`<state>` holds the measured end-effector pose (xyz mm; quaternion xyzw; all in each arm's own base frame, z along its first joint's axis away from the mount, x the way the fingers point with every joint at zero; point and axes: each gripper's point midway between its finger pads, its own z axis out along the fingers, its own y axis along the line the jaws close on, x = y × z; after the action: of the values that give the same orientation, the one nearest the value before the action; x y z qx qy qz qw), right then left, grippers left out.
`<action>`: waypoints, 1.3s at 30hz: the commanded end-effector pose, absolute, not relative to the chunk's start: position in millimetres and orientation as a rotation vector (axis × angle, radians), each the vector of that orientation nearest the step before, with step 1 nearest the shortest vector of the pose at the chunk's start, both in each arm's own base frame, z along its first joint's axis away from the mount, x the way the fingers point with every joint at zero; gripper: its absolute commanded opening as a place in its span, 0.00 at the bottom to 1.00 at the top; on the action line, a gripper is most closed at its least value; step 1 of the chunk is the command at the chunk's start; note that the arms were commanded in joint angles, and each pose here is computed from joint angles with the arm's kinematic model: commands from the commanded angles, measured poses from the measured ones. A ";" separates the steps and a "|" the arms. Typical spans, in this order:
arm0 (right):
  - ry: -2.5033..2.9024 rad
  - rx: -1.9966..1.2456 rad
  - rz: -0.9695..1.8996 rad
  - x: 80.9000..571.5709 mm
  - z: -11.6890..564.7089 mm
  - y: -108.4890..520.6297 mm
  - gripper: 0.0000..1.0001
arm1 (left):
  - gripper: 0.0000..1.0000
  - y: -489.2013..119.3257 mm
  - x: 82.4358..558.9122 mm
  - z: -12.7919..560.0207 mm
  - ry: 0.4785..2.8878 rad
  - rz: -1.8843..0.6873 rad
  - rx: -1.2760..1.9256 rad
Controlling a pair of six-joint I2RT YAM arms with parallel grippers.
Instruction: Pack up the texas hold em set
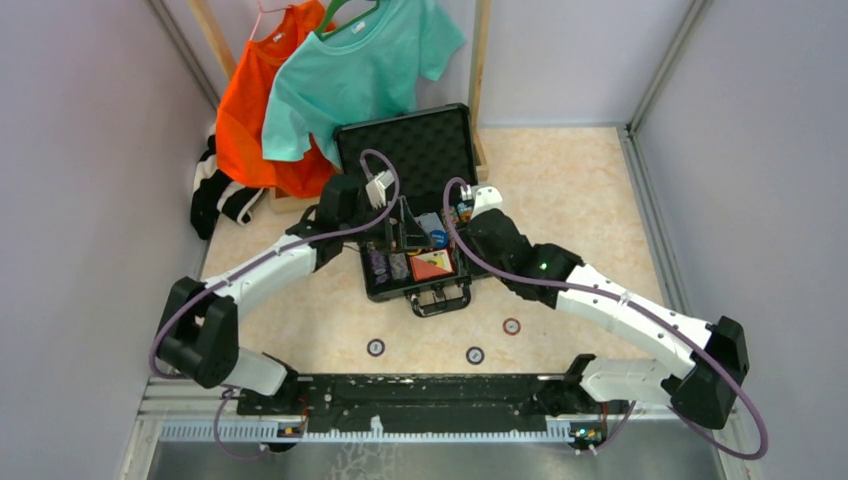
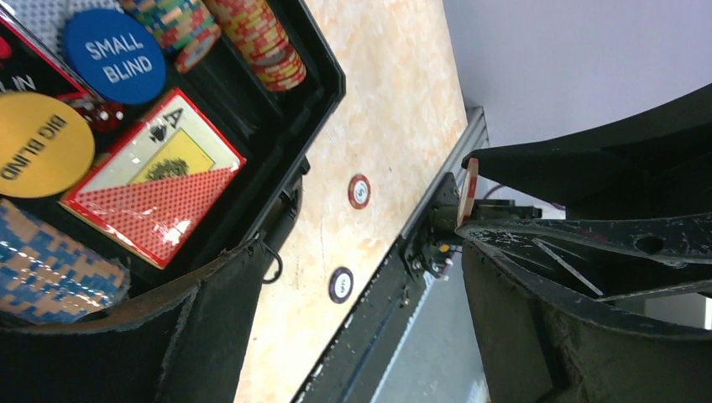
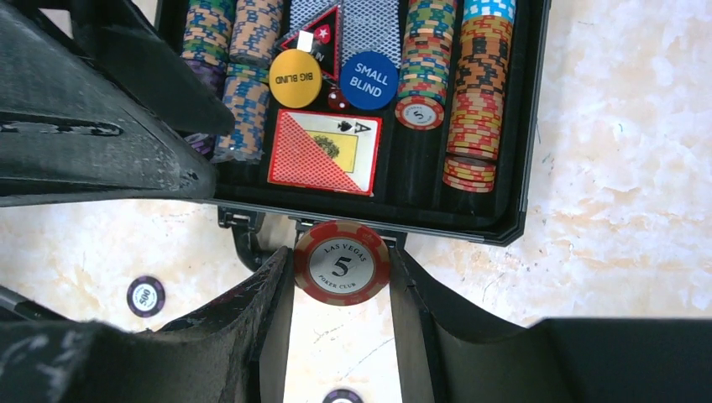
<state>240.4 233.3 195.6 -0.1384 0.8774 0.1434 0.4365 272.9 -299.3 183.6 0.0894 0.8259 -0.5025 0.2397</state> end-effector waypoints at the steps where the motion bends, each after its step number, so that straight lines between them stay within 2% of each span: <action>1: 2.124 -0.373 0.415 239.0 211.5 241.7 0.29 | 0.92 -308.7 262.8 199.3 2.273 -1.496 0.287; 9: 2.124 -0.420 0.457 237.0 207.5 260.2 0.29 | 0.92 -318.8 269.8 207.6 2.269 -1.526 0.298; 30: 2.089 -0.485 0.482 241.5 212.6 281.9 0.29 | 0.78 -333.4 241.9 184.0 2.373 -1.700 0.382; 39: 2.083 -0.497 0.485 241.5 214.9 285.4 0.29 | 0.76 -337.8 237.8 172.3 2.410 -1.711 0.385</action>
<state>232.5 266.4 180.1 -0.2035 0.8698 0.1656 0.4178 244.7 -332.5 174.6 0.1152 0.8130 -0.5631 0.0929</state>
